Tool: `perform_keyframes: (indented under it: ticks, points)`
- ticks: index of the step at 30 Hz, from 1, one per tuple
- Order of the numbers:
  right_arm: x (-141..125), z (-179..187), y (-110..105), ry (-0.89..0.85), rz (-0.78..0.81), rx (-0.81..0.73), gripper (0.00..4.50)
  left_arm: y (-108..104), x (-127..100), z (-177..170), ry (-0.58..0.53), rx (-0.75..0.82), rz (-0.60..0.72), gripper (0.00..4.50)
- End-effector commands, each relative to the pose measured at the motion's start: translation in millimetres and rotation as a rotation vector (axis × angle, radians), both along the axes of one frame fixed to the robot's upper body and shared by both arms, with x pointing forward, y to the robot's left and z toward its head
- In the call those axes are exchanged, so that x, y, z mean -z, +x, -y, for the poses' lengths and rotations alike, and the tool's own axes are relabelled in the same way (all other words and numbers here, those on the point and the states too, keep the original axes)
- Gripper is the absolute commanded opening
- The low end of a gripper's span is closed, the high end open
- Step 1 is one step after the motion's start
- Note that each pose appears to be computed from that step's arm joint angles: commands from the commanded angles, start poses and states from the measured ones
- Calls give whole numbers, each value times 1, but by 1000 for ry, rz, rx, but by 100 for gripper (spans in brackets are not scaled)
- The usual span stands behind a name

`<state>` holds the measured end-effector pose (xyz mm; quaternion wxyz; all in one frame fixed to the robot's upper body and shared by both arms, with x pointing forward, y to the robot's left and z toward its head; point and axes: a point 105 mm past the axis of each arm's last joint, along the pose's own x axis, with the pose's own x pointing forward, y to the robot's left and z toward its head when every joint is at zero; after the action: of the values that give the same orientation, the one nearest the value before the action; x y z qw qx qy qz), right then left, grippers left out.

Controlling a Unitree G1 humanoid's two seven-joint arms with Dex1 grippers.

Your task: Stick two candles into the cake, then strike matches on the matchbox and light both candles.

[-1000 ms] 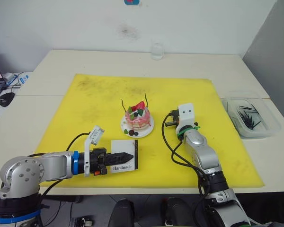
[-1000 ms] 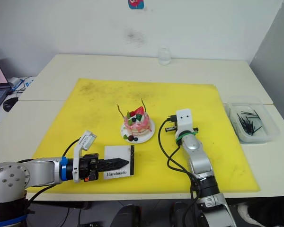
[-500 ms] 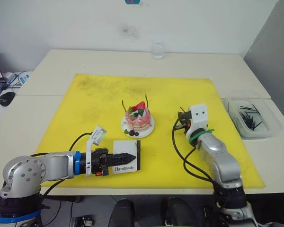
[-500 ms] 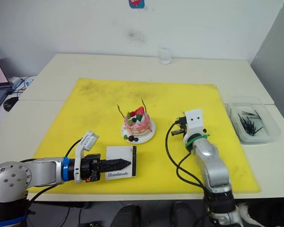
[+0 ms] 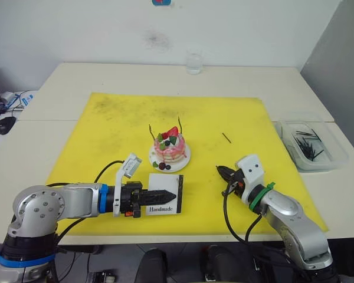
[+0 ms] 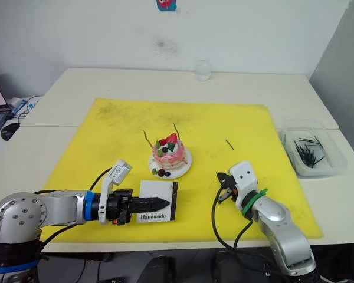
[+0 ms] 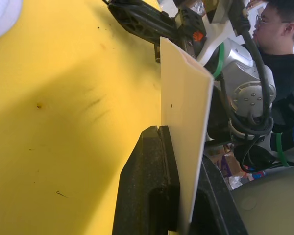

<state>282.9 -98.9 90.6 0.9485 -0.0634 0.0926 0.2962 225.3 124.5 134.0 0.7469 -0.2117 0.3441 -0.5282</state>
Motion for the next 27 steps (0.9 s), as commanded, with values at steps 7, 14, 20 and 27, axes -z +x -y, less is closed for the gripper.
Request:
perform_keyframes:
  ticks: [7, 14, 20, 27]
  points:
    - [-2, -5, 5, -26, 77, -14, 163, -2, -3, -1, -7, 1, 20, 0]
    - [3, -12, 7, -38, 89, -32, 163, -1, -3, -1, -7, -3, 21, 0]
    - [6, -11, 9, -44, 87, -18, 163, -1, -3, -2, -6, -3, 19, 0]
    - [12, -13, 5, -44, 65, -21, 43, -2, -2, -3, -3, -5, 17, 0]
